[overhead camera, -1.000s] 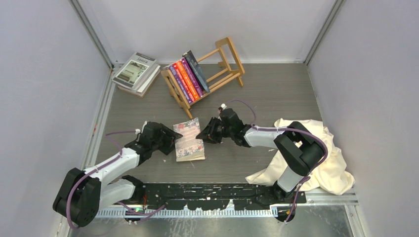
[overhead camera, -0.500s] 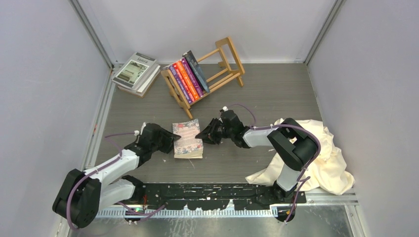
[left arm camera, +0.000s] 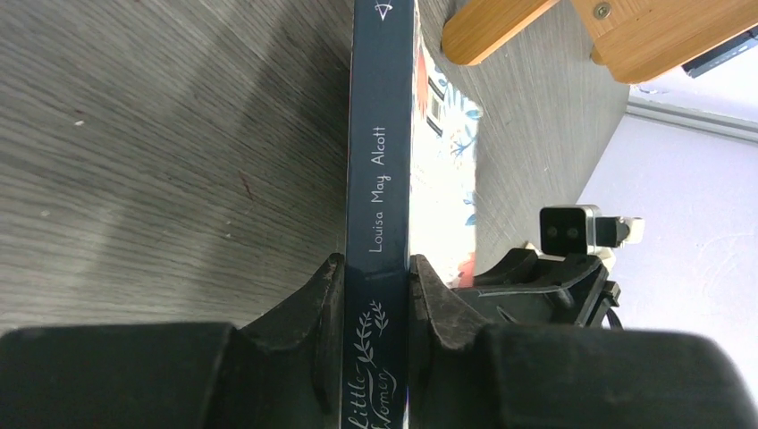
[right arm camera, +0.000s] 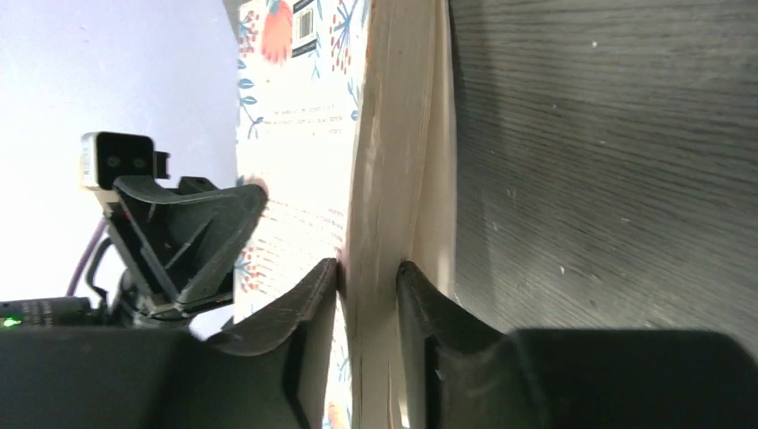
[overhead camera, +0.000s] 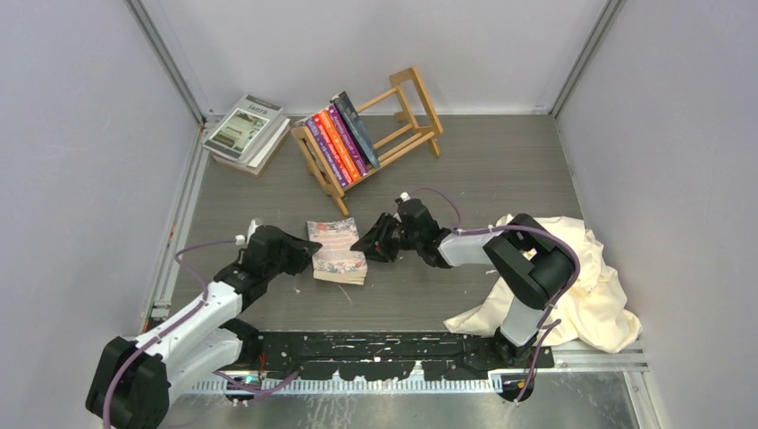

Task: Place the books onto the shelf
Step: Pick up the book from the center of the board.

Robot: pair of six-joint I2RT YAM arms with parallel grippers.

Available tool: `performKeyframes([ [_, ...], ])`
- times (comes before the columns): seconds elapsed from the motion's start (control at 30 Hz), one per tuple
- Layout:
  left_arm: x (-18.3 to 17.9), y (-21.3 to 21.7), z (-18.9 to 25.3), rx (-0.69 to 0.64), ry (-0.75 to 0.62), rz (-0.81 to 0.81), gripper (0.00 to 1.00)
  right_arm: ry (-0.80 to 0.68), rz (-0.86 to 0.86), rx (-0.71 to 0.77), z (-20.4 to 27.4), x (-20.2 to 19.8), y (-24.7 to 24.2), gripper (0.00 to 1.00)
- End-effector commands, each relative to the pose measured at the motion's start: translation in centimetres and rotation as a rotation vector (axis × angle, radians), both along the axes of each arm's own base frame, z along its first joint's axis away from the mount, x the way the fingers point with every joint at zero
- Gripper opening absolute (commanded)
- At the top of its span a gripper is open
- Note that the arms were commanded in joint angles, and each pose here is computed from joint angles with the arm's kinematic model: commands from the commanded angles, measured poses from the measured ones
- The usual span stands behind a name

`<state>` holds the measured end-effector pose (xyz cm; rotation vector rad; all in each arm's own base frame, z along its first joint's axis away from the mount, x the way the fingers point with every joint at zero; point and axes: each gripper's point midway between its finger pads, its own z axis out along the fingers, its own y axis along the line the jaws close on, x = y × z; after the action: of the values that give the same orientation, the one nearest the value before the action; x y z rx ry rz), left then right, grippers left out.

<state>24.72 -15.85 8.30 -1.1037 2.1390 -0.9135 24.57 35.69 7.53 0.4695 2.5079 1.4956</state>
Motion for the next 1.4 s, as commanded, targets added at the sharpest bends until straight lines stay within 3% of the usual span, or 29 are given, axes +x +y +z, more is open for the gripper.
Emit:
performKeyframes([
  [0.0,0.5,0.7,2.5,0.046,-0.066,0.005,0.0,-0.136,0.043,0.021,4.2,0.7,0.9,0.4],
  [0.07,0.5,1.0,3.1,0.079,-0.074,-0.002,0.0,-0.174,0.048,-0.049,4.2,0.9,0.3,0.48],
  [0.2,0.6,1.3,4.2,0.156,-0.084,-0.038,0.0,-0.241,0.07,-0.183,4.5,1.1,-1.2,0.53],
  [0.43,1.1,2.4,5.7,0.307,-0.099,-0.087,0.0,-0.381,0.112,-0.396,6.1,1.2,-2.9,0.54],
  [0.77,2.4,2.4,7.6,0.432,-0.083,-0.152,0.0,-0.813,0.163,-0.72,11.0,-0.5,-1.4,0.53],
  [1.03,3.0,1.9,7.6,0.454,-0.051,-0.176,0.0,-1.106,0.199,-0.761,15.1,-4.8,0.9,0.52],
  [1.37,3.2,0.9,7.9,0.443,-0.037,-0.204,0.0,-1.288,0.298,-0.784,14.8,-9.1,5.0,0.54],
])
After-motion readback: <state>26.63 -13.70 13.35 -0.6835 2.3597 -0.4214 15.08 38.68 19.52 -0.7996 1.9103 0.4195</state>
